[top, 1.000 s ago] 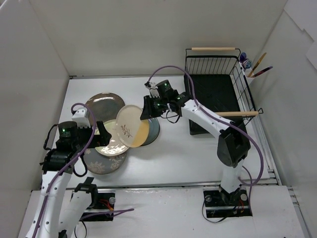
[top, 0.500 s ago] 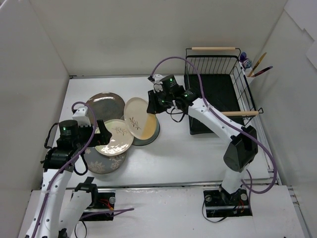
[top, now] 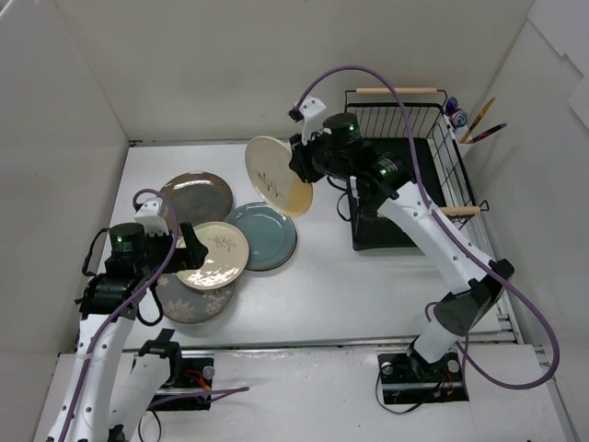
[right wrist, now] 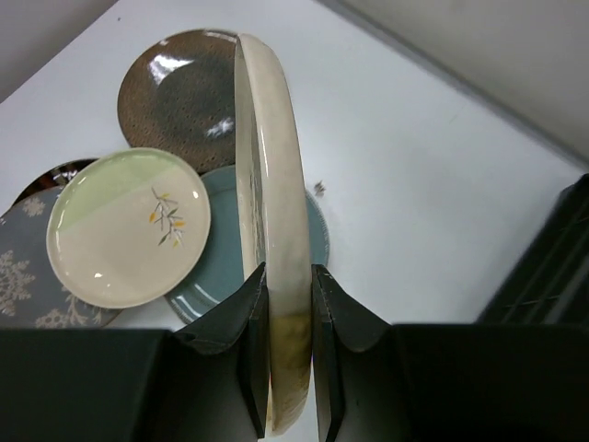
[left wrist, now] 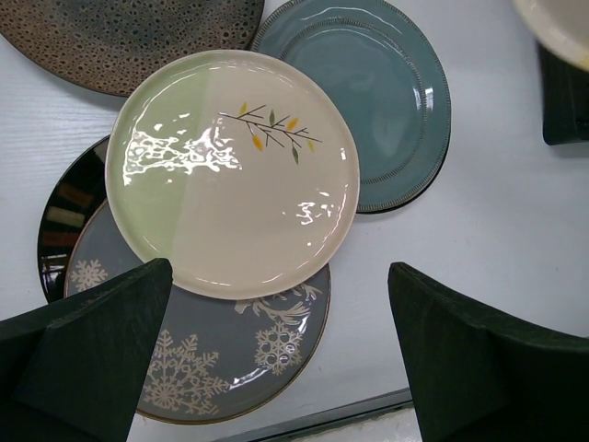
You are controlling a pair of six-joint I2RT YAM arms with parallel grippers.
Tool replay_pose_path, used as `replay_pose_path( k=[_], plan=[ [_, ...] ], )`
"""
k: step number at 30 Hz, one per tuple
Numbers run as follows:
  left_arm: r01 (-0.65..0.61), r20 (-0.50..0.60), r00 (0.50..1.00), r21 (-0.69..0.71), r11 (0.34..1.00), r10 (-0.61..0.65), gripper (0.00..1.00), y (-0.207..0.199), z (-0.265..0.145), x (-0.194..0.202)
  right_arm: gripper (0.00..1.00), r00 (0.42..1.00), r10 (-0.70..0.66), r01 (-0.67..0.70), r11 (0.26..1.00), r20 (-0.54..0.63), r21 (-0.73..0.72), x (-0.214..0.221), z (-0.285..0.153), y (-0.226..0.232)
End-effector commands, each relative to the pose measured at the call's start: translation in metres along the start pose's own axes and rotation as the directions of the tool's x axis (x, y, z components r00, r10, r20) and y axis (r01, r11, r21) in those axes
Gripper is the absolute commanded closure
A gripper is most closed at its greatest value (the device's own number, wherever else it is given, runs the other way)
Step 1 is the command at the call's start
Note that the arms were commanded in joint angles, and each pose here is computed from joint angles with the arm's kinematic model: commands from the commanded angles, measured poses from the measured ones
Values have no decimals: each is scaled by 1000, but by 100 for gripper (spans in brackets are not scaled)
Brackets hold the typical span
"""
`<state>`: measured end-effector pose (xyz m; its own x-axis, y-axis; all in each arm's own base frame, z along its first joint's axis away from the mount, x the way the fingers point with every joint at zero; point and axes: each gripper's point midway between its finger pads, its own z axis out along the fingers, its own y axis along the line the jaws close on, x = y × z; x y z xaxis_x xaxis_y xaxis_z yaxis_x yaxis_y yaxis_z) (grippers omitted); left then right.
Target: Load the plates into the dish rack
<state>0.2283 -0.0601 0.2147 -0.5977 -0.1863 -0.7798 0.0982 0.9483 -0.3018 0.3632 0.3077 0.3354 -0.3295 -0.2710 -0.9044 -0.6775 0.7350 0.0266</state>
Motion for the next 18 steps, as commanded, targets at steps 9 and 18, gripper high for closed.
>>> replay_pose_path(
  k=[9,18],
  plan=[
    [1,82,997,34,999,-4,1,-9,0,-28,100,892,-327,131,847,312,515,-139,-137,-81],
    [1,74,997,46,999,-5,1,-10,4,-27,100,904,-329,49,715,273,697,-133,-196,-159]
  ],
)
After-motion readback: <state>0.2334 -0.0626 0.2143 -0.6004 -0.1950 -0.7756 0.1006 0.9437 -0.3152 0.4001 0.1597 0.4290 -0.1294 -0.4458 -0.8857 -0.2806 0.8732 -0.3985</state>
